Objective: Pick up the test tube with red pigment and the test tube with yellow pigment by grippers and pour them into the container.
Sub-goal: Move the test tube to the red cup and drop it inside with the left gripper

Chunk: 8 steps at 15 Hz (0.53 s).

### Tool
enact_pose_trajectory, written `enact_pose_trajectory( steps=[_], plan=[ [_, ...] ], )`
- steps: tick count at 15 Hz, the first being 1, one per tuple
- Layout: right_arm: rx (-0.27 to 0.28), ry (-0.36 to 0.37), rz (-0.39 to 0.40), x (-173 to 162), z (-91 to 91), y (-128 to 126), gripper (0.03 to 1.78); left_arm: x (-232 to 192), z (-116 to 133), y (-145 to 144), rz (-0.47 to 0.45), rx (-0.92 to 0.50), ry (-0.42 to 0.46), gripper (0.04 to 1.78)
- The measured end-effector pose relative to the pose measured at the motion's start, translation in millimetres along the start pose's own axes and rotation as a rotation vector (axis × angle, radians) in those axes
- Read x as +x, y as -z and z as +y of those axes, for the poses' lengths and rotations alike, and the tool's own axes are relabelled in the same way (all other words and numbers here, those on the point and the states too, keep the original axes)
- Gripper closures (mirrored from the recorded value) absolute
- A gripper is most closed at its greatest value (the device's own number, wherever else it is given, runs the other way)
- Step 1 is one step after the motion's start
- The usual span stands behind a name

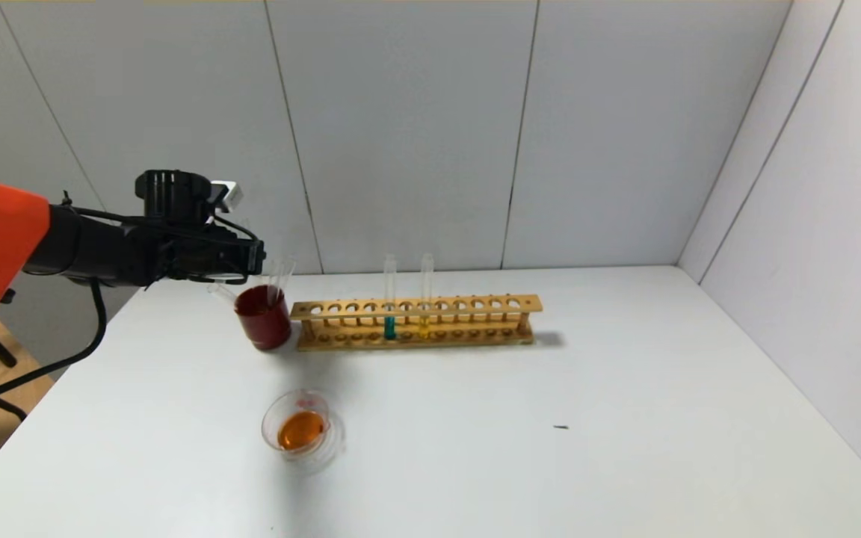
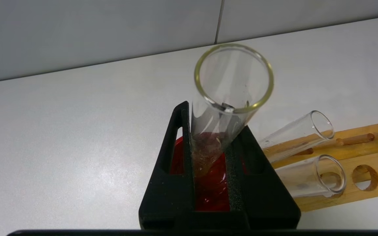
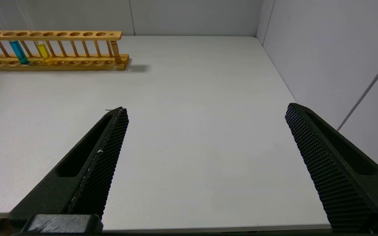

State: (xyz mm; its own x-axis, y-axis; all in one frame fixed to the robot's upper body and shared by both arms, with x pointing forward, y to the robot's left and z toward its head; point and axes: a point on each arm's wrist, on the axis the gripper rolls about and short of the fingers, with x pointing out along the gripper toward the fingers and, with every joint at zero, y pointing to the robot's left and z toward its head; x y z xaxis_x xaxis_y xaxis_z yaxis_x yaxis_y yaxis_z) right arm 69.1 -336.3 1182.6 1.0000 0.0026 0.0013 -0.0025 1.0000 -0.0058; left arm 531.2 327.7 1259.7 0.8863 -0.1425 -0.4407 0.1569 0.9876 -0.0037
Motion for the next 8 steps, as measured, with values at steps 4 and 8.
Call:
enact_pose_trajectory(
  steps=[4,8],
  plan=[
    [0.000,0.000,0.000,0.0,0.0,0.0,0.06,2.2,0.5,0.9,0.001,0.002,-0.001,1.46],
    [0.000,0.000,0.000,0.0,0.0,0.0,0.06,2.3,0.9,-0.9,-0.004,0.002,-0.003,1.09]
  ],
)
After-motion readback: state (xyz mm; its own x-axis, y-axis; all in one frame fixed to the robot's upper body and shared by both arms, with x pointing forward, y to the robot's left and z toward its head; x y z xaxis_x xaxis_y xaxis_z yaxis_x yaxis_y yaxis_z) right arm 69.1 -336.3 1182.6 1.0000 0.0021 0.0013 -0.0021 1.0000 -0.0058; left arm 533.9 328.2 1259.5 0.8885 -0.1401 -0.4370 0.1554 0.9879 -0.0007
